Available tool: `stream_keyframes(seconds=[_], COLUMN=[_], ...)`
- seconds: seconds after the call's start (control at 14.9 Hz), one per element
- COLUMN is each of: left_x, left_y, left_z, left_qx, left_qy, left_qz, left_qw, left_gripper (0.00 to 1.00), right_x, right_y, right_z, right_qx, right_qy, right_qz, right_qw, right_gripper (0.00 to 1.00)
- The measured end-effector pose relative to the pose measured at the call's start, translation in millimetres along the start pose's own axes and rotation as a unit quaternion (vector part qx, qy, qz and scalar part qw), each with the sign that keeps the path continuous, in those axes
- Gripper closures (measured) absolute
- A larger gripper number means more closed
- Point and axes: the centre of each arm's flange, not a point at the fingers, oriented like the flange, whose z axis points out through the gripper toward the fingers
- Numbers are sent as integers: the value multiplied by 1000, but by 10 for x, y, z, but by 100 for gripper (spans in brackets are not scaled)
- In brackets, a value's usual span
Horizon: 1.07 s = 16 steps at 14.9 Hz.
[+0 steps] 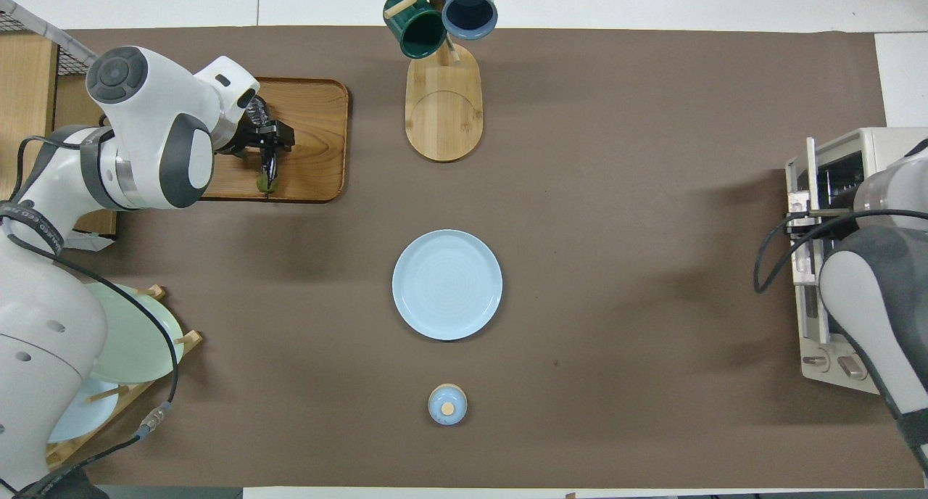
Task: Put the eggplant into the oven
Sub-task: 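Grasp the eggplant with the left gripper while the right gripper reaches the oven, then lower the eggplant onto the blue plate while the right gripper opens the oven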
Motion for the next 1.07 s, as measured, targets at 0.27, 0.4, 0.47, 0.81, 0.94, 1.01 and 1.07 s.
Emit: stream_keyframes(seconds=[0.27,0.4,0.47,0.81,0.94,1.01,1.07], left_x=[-1,4,7,106,21,-65,-160], left_y=[22,26,30,141,340,486,649], left_z=[-21,-51,-83,-544,-875,-1058,-1240], left_qx=[0,0,0,-29,-33,-33,-34], left_qy=[1,-2,-7,-10,-17,-25,-29], left_qz=[1,2,2,-42,-59,-62,-71], left_qw=[1000,1000,1000,999,998,997,996], left_gripper=[48,70,73,73,73,73,73], right_x=[26,24,24,70,92,101,108], right_y=[-309,-435,-481,-585,-591,-593,-599], right_z=[407,598,681,1036,1188,1254,1301], right_qx=[32,34,34,43,52,54,55], right_qy=[-5,2,3,-7,-13,-15,-17], right_qz=[6,2,1,10,20,25,29], right_qw=[999,999,999,999,998,998,998], right_gripper=[99,99,99,99,99,99,99])
